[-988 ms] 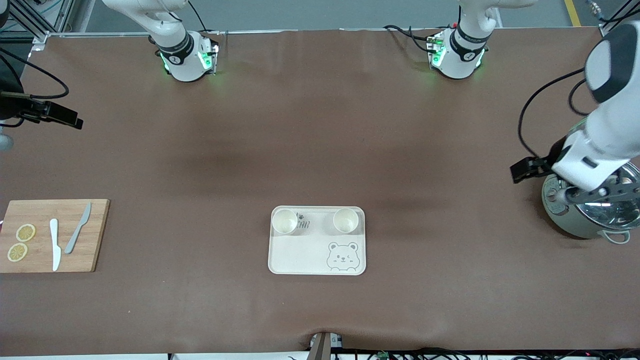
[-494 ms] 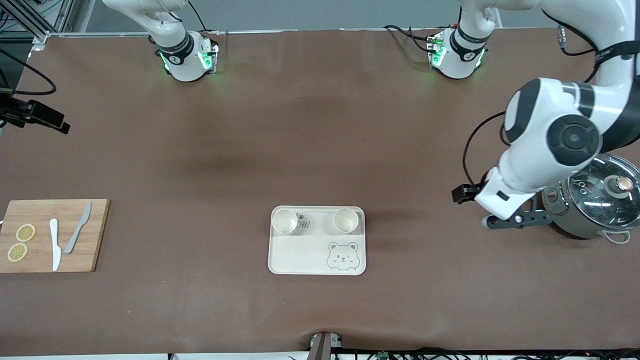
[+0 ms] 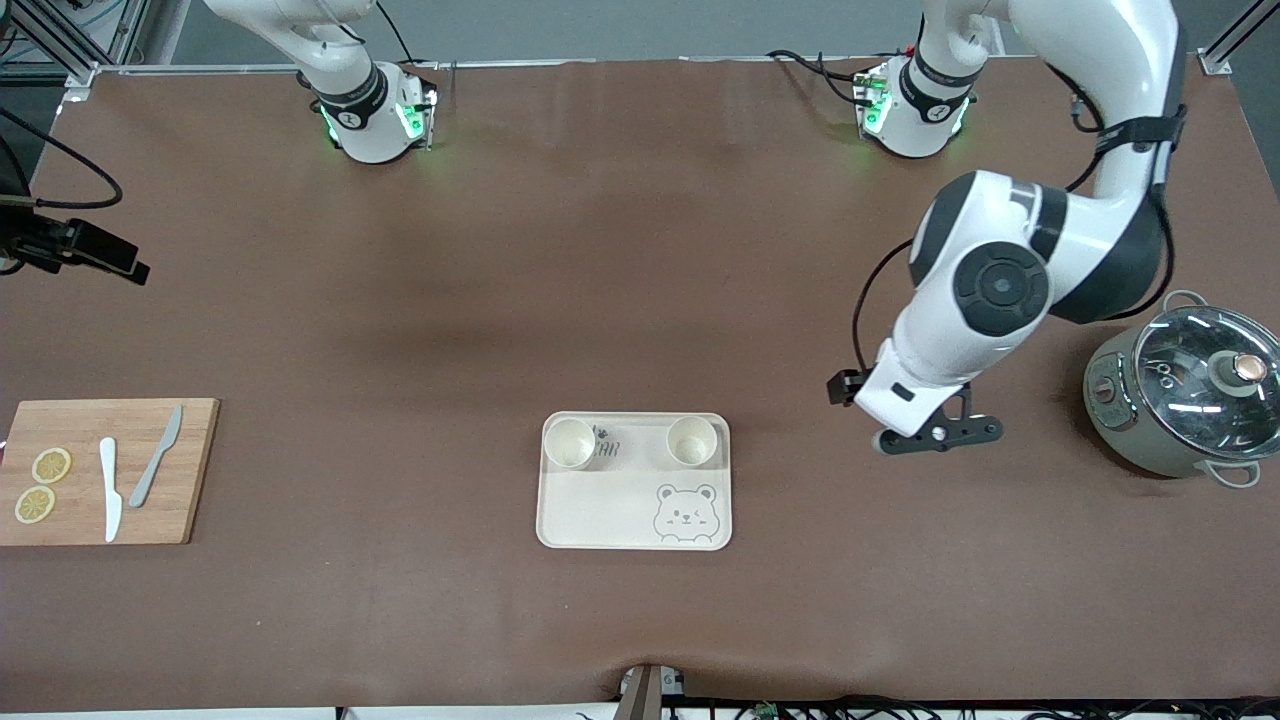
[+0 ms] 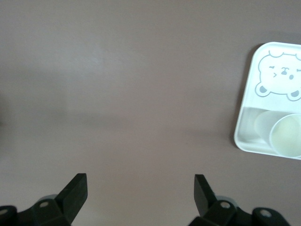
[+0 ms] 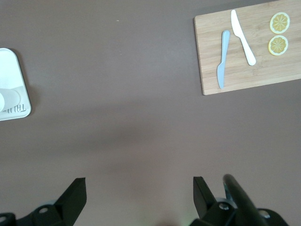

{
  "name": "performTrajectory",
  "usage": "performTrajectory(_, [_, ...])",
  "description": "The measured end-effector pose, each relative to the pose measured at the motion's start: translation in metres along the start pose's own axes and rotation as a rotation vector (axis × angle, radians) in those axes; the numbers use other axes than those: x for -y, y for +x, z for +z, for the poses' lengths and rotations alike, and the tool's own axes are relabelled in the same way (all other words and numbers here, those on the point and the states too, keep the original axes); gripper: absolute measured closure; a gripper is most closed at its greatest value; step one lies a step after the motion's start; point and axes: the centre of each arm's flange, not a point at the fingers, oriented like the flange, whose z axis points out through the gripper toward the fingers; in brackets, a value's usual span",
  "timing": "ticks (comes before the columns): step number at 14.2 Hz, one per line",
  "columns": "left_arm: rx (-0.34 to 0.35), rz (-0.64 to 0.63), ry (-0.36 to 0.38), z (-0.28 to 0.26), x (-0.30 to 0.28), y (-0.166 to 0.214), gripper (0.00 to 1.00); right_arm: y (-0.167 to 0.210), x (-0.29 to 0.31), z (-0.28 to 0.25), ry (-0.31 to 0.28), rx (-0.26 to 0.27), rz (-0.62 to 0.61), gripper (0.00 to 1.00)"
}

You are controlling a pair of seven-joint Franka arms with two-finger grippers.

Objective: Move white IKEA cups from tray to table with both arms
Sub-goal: 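Move the left gripper from the pot toward the white cups on the tray, then lower the left gripper onto the nearer white cup and close it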

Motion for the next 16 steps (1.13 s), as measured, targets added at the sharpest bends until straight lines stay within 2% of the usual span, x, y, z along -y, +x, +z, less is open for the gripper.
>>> performTrajectory(4, [-0.05,-0.022,-0.045,0.019,-0.038,-0.001,0.0,0.0,0.012,0.003,0.01,0.008,-0.021,0.0])
performTrajectory(8, [-0.113,-0.075,-0.12,0.061,-0.104,-0.012,0.03,0.005,0.024,0.009,0.012,0.007,-0.039,0.0])
performTrajectory(11, [-0.101,-0.083,-0.121,0.097,-0.142,-0.024,0.05,0.004,0.026,0.01,0.018,0.013,-0.043,0.0])
performTrajectory(13, [-0.108,-0.083,-0.13,0.116,-0.149,-0.02,0.05,0.002,0.025,0.012,0.022,0.034,-0.04,0.0])
performTrajectory(15, [-0.111,-0.086,-0.133,0.131,-0.15,-0.016,0.06,0.002,0.025,0.01,0.031,0.032,-0.04,0.0])
performTrajectory(16, [-0.106,-0.083,-0.13,0.138,-0.152,-0.017,0.15,0.002,0.025,0.009,0.038,0.029,-0.039,0.0])
